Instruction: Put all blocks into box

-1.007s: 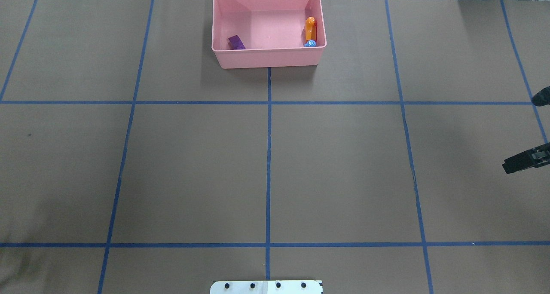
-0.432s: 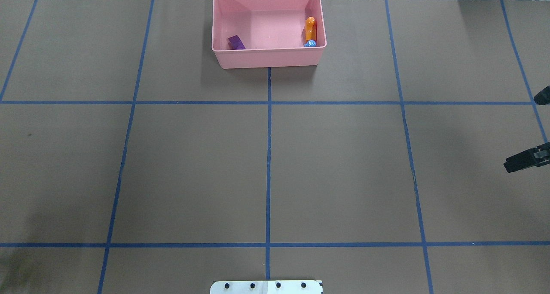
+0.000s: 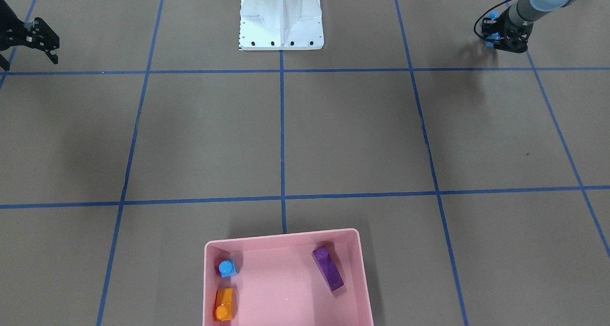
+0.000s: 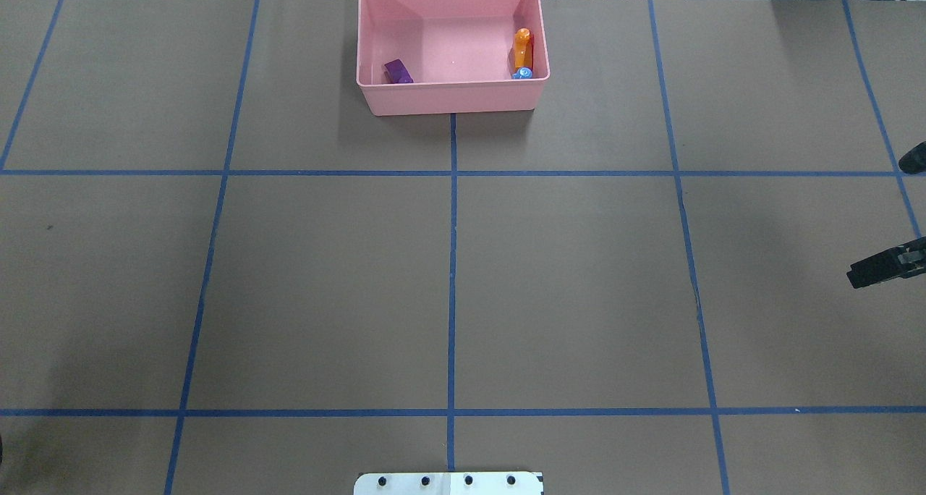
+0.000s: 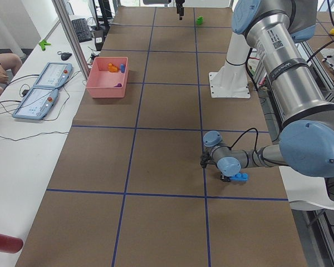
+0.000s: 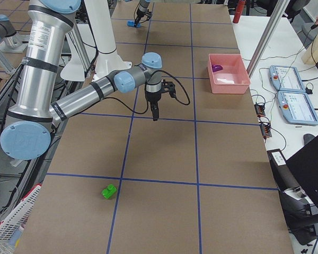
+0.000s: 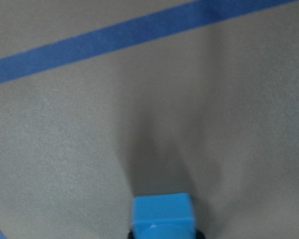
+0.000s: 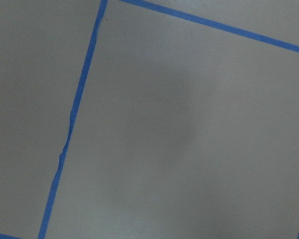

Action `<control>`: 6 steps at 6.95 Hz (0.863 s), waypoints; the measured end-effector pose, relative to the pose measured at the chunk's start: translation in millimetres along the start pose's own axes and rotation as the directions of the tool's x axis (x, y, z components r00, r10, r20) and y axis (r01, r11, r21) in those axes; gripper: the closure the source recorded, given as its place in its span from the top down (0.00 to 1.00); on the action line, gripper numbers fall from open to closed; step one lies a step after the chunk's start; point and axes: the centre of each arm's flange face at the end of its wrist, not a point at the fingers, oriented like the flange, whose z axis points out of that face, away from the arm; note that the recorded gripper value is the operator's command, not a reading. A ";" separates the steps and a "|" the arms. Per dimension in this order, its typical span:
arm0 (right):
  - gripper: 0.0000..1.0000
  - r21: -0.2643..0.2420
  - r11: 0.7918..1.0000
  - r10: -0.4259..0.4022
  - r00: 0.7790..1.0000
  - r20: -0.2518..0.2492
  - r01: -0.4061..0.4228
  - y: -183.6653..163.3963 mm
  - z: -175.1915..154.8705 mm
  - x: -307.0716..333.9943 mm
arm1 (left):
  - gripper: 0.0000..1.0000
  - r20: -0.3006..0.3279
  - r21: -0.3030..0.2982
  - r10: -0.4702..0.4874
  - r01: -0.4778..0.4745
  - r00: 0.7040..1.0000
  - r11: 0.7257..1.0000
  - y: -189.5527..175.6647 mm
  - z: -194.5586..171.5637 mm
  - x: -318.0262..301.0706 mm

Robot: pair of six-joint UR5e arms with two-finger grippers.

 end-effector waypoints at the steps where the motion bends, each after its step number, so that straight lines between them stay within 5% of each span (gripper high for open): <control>1: 1.00 0.001 1.000 -0.001 1.000 0.001 0.001 -0.4 -0.2 -0.5 | 0.00 -0.011 0.007 0.006 -0.006 1.000 1.000 0.9 -5.4 5.8; 4: 1.00 0.007 1.000 0.000 1.000 0.005 0.000 -6.3 1.0 -3.7 | 0.00 -0.102 0.064 -0.034 0.040 0.994 0.997 4.5 -54.2 57.5; 6: 1.00 0.010 1.000 0.002 1.000 0.003 -0.002 -15.4 6.5 -5.4 | 0.00 -0.238 0.143 -0.100 0.137 0.966 0.980 -30.4 -87.8 120.7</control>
